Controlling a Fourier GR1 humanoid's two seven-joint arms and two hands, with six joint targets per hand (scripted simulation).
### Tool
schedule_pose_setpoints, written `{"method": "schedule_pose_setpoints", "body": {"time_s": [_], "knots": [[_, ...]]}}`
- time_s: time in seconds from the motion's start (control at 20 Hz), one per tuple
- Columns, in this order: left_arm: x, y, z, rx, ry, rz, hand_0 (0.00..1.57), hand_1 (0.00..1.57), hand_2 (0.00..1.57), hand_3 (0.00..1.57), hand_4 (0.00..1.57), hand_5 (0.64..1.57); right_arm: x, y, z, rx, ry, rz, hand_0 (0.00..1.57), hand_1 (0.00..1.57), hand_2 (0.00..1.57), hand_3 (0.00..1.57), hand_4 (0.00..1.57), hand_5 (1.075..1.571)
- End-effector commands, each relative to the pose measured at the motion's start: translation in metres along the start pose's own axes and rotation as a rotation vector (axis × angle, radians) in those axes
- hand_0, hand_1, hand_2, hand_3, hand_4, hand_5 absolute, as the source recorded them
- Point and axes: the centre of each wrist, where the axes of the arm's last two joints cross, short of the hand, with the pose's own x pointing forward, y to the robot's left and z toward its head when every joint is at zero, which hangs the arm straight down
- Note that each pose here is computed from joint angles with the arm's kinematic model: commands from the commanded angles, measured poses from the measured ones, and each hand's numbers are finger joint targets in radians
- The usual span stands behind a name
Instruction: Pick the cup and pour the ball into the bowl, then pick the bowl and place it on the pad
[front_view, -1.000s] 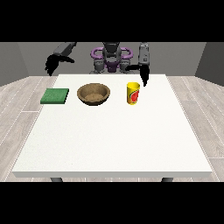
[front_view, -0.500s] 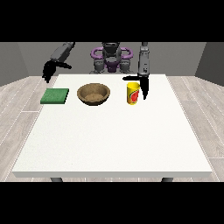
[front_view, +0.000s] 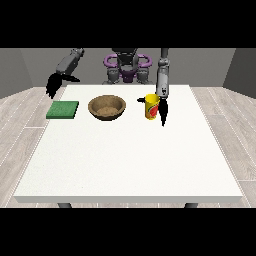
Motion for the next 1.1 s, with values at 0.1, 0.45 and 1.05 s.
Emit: {"method": "schedule_pose_setpoints", "body": {"time_s": [0.1, 0.45, 1.05], "knots": [[-0.007, -0.014, 0.004, 0.016, -0.020, -0.020, 0.00, 0.00, 0.00, 0.00, 0.00, 1.252, -0.006, -0.008, 0.002, 0.003, -0.017, -0.004, 0.00, 0.00, 0.00, 0.00, 0.00, 1.569], [-0.015, -0.008, 0.021, 0.053, -0.095, -0.372, 1.57, 1.57, 1.57, 1.57, 1.42, 1.429, -0.012, -0.016, 0.001, 0.006, 0.016, -0.038, 0.00, 0.00, 0.00, 0.00, 0.39, 1.570], [-0.004, -0.015, -0.004, -0.074, -0.095, -0.905, 1.57, 1.57, 1.57, 1.57, 1.30, 1.481, -0.052, -0.048, 0.032, -0.077, 0.302, -0.080, 0.00, 0.00, 0.00, 0.21, 0.50, 1.571]]}}
